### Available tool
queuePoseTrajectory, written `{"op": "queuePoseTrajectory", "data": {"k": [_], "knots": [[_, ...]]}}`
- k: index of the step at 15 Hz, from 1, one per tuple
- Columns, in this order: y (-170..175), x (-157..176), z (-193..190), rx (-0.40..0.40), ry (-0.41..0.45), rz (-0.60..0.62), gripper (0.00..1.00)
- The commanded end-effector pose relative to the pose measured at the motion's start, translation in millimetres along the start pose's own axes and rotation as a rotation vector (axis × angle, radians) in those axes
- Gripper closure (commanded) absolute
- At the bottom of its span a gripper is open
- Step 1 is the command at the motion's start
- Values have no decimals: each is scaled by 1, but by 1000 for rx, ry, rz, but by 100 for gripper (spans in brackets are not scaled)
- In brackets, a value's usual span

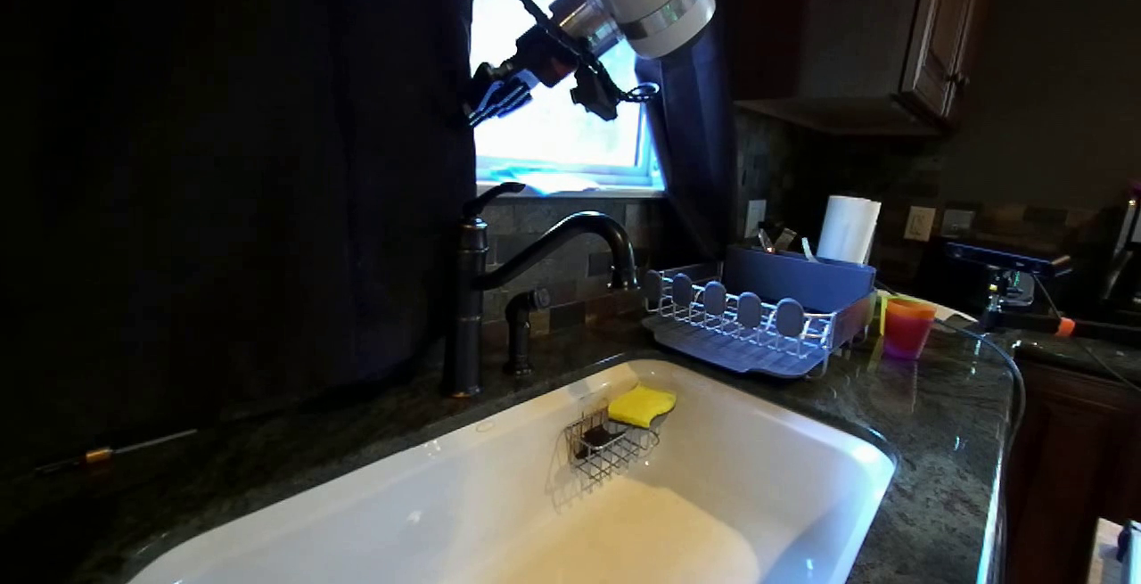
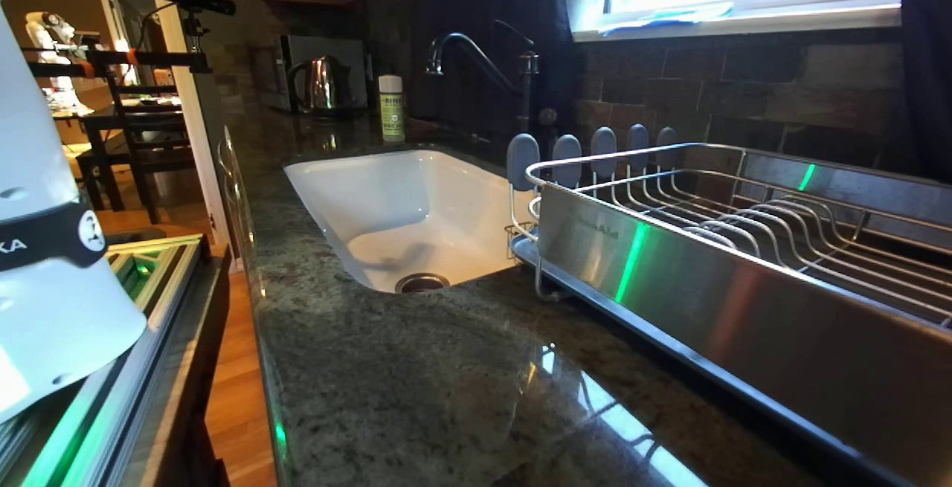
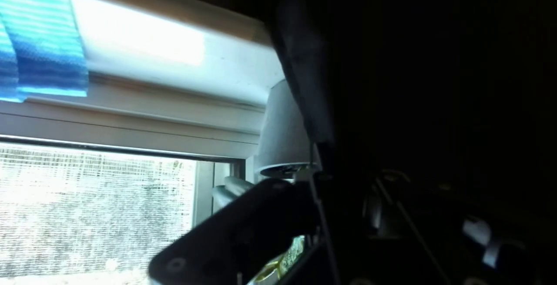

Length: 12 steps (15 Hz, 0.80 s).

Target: Push the curtain to the left

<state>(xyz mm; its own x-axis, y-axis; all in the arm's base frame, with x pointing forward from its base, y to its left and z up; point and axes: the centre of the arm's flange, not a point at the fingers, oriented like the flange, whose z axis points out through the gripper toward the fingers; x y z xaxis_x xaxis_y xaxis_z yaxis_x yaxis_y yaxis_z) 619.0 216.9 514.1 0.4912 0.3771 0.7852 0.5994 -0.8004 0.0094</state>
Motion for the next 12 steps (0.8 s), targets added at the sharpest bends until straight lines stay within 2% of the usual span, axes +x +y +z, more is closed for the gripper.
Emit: {"op": "queuePoseTrajectory", "data": {"k": [1,8,12], "knots": [[-9,-7,3,7,14,-15,100],[-23,-4,6,33,11,-32,99],[-61,1,22,82,0,-68,99]]}}
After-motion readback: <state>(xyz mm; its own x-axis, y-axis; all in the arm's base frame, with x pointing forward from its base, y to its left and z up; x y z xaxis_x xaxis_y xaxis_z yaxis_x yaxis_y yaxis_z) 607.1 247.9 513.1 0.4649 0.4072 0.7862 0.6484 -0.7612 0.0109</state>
